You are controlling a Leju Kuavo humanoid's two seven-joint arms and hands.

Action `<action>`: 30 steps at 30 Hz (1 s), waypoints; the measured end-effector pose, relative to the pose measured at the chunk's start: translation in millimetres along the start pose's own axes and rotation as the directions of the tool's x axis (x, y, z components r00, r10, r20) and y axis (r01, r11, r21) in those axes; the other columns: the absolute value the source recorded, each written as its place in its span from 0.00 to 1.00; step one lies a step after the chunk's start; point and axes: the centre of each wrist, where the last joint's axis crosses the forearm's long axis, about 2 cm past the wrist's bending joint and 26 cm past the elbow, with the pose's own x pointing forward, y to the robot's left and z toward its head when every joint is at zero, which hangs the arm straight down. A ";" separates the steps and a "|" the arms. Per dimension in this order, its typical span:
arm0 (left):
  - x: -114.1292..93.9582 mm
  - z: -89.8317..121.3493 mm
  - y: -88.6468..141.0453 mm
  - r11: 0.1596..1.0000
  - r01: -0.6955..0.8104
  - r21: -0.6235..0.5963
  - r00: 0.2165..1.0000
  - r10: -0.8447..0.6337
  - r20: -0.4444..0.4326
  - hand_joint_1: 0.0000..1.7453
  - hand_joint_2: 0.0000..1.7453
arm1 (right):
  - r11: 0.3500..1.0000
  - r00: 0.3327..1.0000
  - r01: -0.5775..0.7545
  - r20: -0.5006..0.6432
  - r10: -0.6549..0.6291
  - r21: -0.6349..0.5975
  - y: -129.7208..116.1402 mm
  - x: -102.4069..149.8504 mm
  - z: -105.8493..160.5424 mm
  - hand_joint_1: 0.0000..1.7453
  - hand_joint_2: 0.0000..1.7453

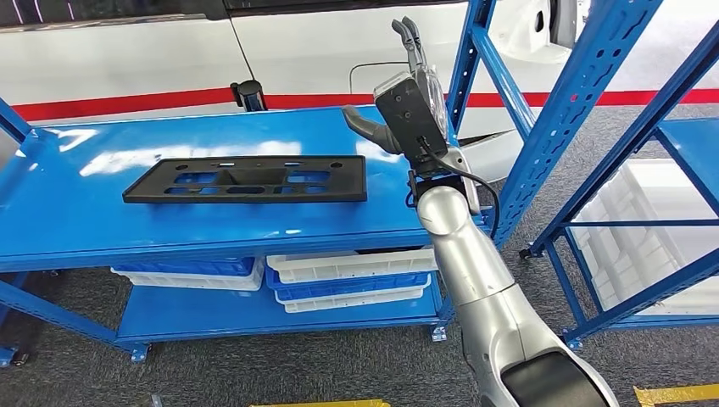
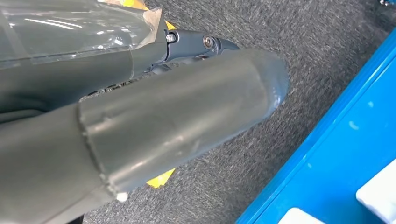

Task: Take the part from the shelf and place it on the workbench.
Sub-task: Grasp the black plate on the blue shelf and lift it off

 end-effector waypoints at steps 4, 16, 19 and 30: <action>-0.2 0.1 0.2 1.000 0.000 0.012 1.000 0.000 -0.002 0.00 0.00 | 0.998 0.998 -0.069 0.010 0.069 -0.010 5.2 1.6 0.4 0.00 1.00; -0.4 -0.4 3.9 0.998 0.032 0.056 0.999 -0.030 -0.043 0.00 0.00 | 0.954 0.992 -0.123 0.054 0.113 0.275 109.2 27.0 32.3 0.00 1.00; -3.2 -0.2 10.1 0.997 0.014 0.080 0.999 -0.010 -0.047 0.00 0.00 | 0.928 0.993 -0.120 0.058 0.106 0.354 134.2 37.0 42.2 0.00 1.00; -12.9 2.5 26.2 0.991 -0.011 0.132 0.998 0.018 -0.053 0.00 0.00 | 0.834 0.946 -0.323 0.131 0.296 0.447 171.9 43.8 62.5 0.00 1.00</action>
